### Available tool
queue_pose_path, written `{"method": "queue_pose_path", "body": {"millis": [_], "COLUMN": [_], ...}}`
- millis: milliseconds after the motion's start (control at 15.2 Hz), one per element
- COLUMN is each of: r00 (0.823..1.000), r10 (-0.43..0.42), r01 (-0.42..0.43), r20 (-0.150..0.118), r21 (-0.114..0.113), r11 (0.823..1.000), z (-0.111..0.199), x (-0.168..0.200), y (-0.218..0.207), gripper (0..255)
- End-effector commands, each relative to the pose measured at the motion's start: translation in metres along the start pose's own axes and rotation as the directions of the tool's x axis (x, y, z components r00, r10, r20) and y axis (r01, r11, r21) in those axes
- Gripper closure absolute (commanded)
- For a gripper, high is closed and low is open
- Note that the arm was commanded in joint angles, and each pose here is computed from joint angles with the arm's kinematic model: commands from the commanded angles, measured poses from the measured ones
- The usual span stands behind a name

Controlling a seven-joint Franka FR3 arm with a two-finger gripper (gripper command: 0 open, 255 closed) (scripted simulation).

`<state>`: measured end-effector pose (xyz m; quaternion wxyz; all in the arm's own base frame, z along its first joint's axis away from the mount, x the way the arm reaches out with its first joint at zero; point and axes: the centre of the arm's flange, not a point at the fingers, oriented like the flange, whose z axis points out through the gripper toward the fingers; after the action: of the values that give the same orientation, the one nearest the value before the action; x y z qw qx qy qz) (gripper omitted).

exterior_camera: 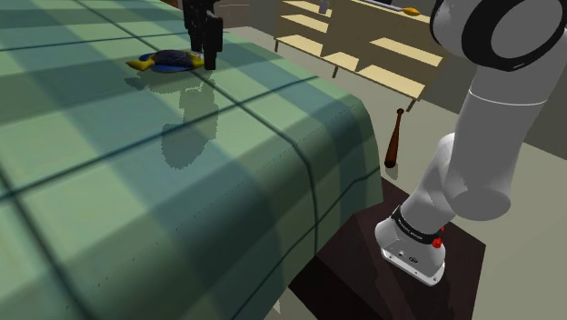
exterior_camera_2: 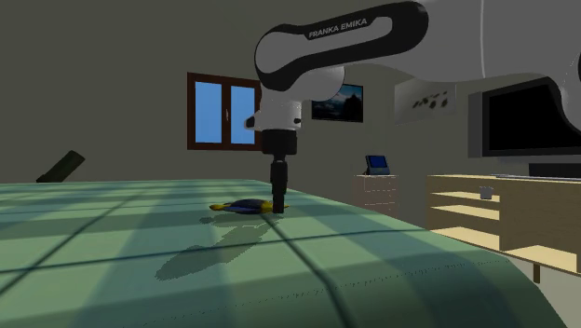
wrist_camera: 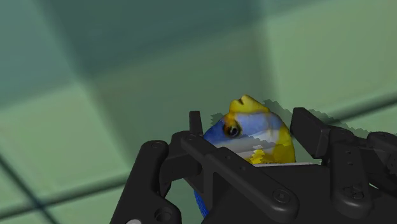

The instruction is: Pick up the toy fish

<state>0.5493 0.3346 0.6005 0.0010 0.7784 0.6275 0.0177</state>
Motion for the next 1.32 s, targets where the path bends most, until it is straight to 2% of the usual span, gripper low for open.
{"method": "queue_pose_path", "body": {"millis": [0,264,1254], "r00": [1.000,1.000,1.000], "r10": [0.000,0.000,0.000], "r01": [0.000,0.000,0.000], "r20": [0.000,0.000,0.000], "r21": [0.001,0.001,0.001], "r11": [1.000,1.000,1.000], "z": [0.000,0.001,-0.078], "x": [0.000,0.000,0.002], "y": [0.000,0.000,0.002], "gripper": [255,255,255]}}
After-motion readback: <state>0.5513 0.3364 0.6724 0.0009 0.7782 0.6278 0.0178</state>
